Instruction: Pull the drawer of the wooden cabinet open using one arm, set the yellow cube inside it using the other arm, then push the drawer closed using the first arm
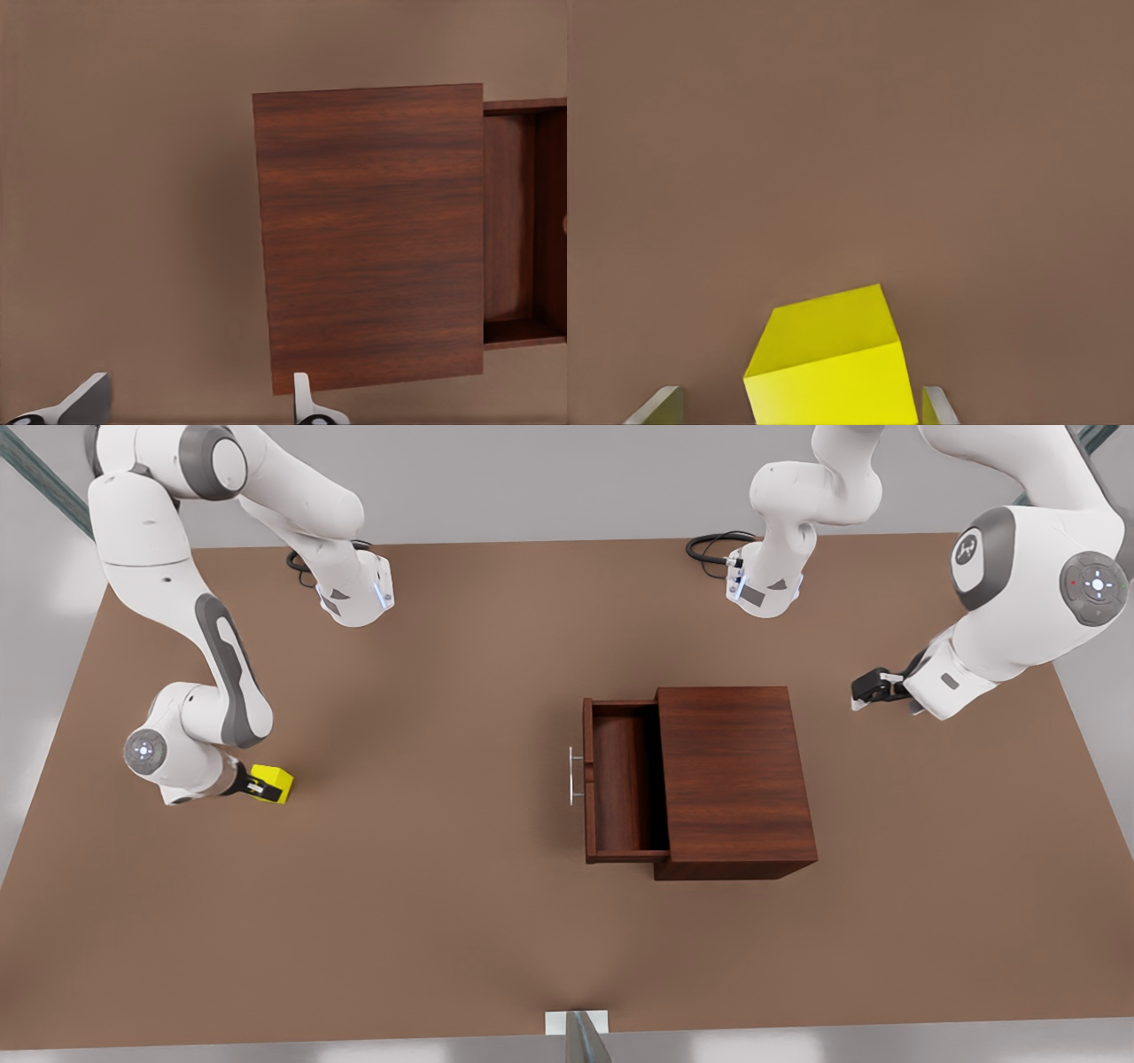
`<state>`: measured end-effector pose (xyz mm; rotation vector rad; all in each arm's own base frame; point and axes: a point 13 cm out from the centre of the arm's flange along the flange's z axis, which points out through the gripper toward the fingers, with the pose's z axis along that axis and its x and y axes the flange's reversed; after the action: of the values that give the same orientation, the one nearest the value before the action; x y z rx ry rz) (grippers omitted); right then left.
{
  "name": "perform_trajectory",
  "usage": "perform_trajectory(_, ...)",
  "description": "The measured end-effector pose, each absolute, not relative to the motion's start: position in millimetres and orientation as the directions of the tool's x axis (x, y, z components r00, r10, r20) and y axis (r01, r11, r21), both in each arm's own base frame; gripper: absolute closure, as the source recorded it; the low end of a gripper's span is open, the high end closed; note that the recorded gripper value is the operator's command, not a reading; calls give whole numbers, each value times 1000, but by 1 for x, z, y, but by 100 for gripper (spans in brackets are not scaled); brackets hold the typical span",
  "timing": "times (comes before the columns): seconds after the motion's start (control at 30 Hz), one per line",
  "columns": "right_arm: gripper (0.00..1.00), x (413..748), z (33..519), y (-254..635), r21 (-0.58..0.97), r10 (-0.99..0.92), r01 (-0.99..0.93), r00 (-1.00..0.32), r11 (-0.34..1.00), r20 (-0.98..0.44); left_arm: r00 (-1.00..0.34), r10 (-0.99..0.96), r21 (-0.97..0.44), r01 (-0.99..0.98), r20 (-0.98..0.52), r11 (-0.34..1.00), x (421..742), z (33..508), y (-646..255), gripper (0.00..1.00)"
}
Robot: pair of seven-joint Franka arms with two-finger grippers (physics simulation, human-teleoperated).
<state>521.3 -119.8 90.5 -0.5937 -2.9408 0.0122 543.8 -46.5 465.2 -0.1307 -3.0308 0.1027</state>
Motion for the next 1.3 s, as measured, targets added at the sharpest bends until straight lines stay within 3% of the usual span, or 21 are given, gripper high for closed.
perform_trajectory(0.53, 0, 516, 62, -123, -29, 351, 350, -928, 936, 125, -973, 202, -75, 195, 108, 978, 539, 462, -78, 0)
perform_trajectory(1.0, 0, 513, 56, -121, -30, 321, 319, -941, 947, 110, -977, 186, -78, 178, 105, 981, 541, 462, -59, 0)
perform_trajectory(1.13, 19, 512, 55, -121, -32, 317, 316, -942, 948, 109, -977, 186, -78, 178, 105, 981, 541, 462, -58, 0)
perform_trajectory(1.2, 20, 512, 55, -122, -37, 308, 306, -945, 951, 108, -976, 189, -78, 181, 106, 980, 541, 462, -59, 0)
perform_trajectory(1.23, 31, 512, 55, -122, -38, 305, 302, -946, 952, 108, -976, 191, -78, 183, 106, 980, 541, 461, -60, 0)
perform_trajectory(1.3, 35, 513, 55, -122, -38, 298, 296, -949, 954, 105, -975, 196, -79, 188, 106, 979, 541, 461, -62, 0)
